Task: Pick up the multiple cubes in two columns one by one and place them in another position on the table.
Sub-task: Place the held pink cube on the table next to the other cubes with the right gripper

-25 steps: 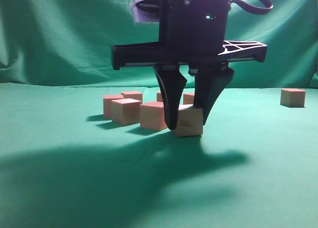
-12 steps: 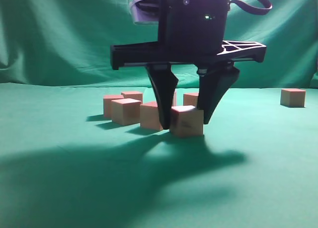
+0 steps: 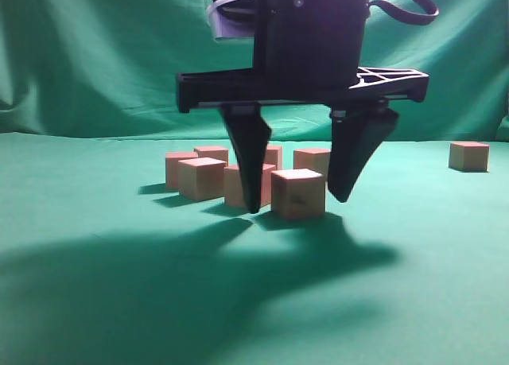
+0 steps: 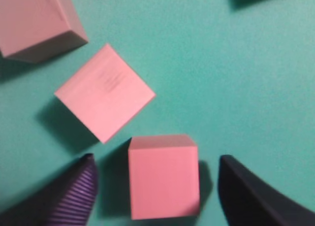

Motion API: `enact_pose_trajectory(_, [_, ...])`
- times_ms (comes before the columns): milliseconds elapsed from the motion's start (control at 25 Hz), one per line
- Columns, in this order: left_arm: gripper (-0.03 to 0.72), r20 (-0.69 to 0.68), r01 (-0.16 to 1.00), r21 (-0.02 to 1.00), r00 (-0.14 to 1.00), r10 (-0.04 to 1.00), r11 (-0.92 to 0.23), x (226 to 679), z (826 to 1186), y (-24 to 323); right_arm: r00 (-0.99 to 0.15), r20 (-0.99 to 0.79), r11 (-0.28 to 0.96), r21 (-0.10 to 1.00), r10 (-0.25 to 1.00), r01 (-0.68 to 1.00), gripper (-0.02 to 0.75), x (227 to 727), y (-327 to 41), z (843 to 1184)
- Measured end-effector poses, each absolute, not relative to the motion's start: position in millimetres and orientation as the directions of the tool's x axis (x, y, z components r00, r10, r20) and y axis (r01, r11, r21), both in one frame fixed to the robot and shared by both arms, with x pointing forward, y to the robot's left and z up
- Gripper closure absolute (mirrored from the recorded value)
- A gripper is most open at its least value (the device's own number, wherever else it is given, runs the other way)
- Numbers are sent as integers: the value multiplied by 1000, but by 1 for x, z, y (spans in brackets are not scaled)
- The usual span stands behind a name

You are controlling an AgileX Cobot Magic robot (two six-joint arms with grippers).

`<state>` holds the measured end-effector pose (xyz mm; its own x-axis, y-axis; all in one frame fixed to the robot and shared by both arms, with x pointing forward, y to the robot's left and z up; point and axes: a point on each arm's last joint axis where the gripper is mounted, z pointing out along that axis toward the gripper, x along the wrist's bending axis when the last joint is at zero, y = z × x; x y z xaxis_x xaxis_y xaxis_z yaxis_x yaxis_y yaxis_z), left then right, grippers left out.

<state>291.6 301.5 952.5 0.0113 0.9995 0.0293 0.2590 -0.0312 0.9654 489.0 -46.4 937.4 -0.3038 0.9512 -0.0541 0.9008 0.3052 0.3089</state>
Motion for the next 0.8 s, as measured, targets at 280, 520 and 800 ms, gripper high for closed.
enact_pose_trajectory(280, [688, 29, 259, 965, 11, 1000, -31, 292, 953, 301, -303, -51, 303, 316, 952, 899, 151, 487, -48, 945])
enact_pose_trajectory(520, [688, 29, 259, 965, 11, 1000, -31, 292, 953, 301, -298, -14, 279, 393, 955, 876, 125, 479, -59, 991])
enact_pose_trajectory(800, [688, 29, 259, 965, 11, 1000, -31, 292, 953, 301, -252, -99, 267, 502, 963, 822, 125, 460, -105, 1065])
